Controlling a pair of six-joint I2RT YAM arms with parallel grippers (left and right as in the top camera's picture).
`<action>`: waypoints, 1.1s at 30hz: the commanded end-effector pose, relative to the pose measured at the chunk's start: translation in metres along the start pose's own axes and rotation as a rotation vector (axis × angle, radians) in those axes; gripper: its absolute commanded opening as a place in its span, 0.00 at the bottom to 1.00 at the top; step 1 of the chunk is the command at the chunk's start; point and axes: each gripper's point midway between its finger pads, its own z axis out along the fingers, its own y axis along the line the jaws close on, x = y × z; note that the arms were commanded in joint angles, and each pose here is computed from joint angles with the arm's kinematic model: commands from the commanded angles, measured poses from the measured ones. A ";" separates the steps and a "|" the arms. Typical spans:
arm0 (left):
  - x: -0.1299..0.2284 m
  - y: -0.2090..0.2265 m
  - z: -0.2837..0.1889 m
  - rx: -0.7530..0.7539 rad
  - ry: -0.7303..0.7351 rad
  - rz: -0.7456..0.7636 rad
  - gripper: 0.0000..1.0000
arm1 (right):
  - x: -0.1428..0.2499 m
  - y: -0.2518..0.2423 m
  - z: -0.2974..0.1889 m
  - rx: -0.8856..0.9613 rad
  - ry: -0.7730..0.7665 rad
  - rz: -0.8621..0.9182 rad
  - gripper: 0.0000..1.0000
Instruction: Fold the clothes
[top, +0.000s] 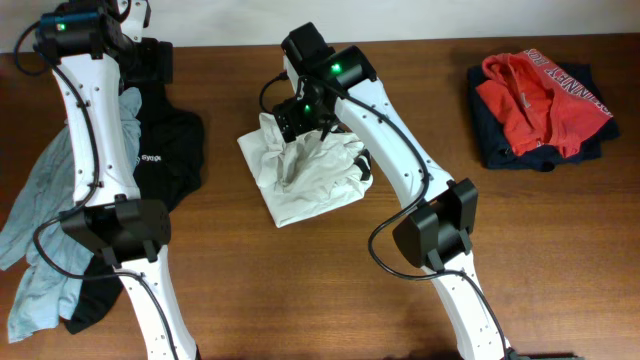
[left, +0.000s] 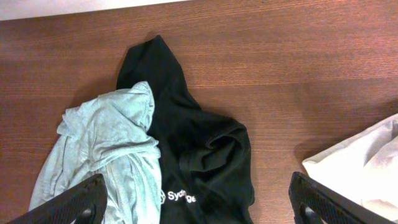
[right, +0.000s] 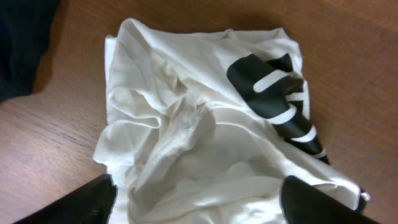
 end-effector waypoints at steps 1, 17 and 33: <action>-0.007 0.001 -0.021 0.002 -0.047 -0.015 0.93 | 0.008 0.014 -0.002 0.003 0.013 -0.044 0.80; -0.008 -0.005 -0.021 0.035 -0.053 -0.014 0.93 | 0.035 0.004 0.069 0.065 0.088 -0.026 0.62; -0.008 -0.005 -0.021 0.035 -0.049 -0.014 0.93 | -0.012 -0.010 0.087 0.143 -0.139 0.008 0.52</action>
